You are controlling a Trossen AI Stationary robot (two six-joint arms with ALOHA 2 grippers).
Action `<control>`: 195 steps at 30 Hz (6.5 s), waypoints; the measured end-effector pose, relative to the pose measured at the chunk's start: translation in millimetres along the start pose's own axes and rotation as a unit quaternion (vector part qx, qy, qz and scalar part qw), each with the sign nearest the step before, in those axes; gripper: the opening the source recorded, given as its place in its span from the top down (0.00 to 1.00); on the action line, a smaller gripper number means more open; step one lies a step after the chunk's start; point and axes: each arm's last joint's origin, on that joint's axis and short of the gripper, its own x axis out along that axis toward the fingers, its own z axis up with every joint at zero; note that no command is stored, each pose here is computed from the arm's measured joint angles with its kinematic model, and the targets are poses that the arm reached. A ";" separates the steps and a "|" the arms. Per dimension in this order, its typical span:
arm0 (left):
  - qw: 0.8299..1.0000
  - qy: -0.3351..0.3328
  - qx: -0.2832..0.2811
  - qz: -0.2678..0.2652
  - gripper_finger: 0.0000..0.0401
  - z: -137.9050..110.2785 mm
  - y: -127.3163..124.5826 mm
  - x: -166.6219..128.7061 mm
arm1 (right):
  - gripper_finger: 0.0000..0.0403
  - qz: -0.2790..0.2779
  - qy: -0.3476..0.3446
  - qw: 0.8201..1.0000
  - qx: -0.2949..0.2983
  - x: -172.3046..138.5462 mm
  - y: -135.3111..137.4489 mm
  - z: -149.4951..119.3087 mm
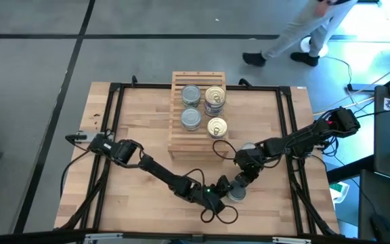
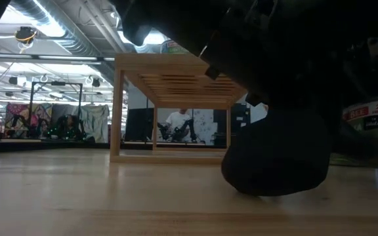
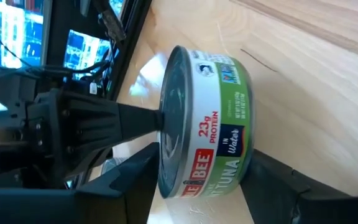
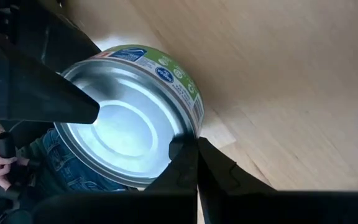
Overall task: Stack canned seafood by type on shelf
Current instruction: Stack the green tuna can on top of the green tuna can on the shelf
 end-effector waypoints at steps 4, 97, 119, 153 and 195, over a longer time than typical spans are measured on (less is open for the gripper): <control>1.000 -0.003 0.008 0.000 0.57 0.5 0.1 -0.1 | 1.00 0.005 -0.007 1.000 -0.004 0.0 1.3 0.9; 0.908 0.396 -0.114 0.067 0.66 -188.5 261.9 -173.8 | 0.75 0.030 -0.325 0.938 -0.116 -121.1 -2.2 -56.5; 0.907 0.415 -0.060 0.025 0.64 -202.0 258.1 -152.6 | 0.75 0.023 -0.322 0.940 -0.115 -120.8 -3.5 -56.9; 0.906 0.414 -0.079 0.033 0.46 -194.8 254.3 -157.5 | 0.75 0.024 -0.320 0.940 -0.115 -120.7 -3.4 -56.9; 0.901 0.425 -0.086 0.016 0.46 -202.3 253.5 -159.8 | 0.75 0.027 -0.315 0.942 -0.115 -120.5 -3.3 -57.2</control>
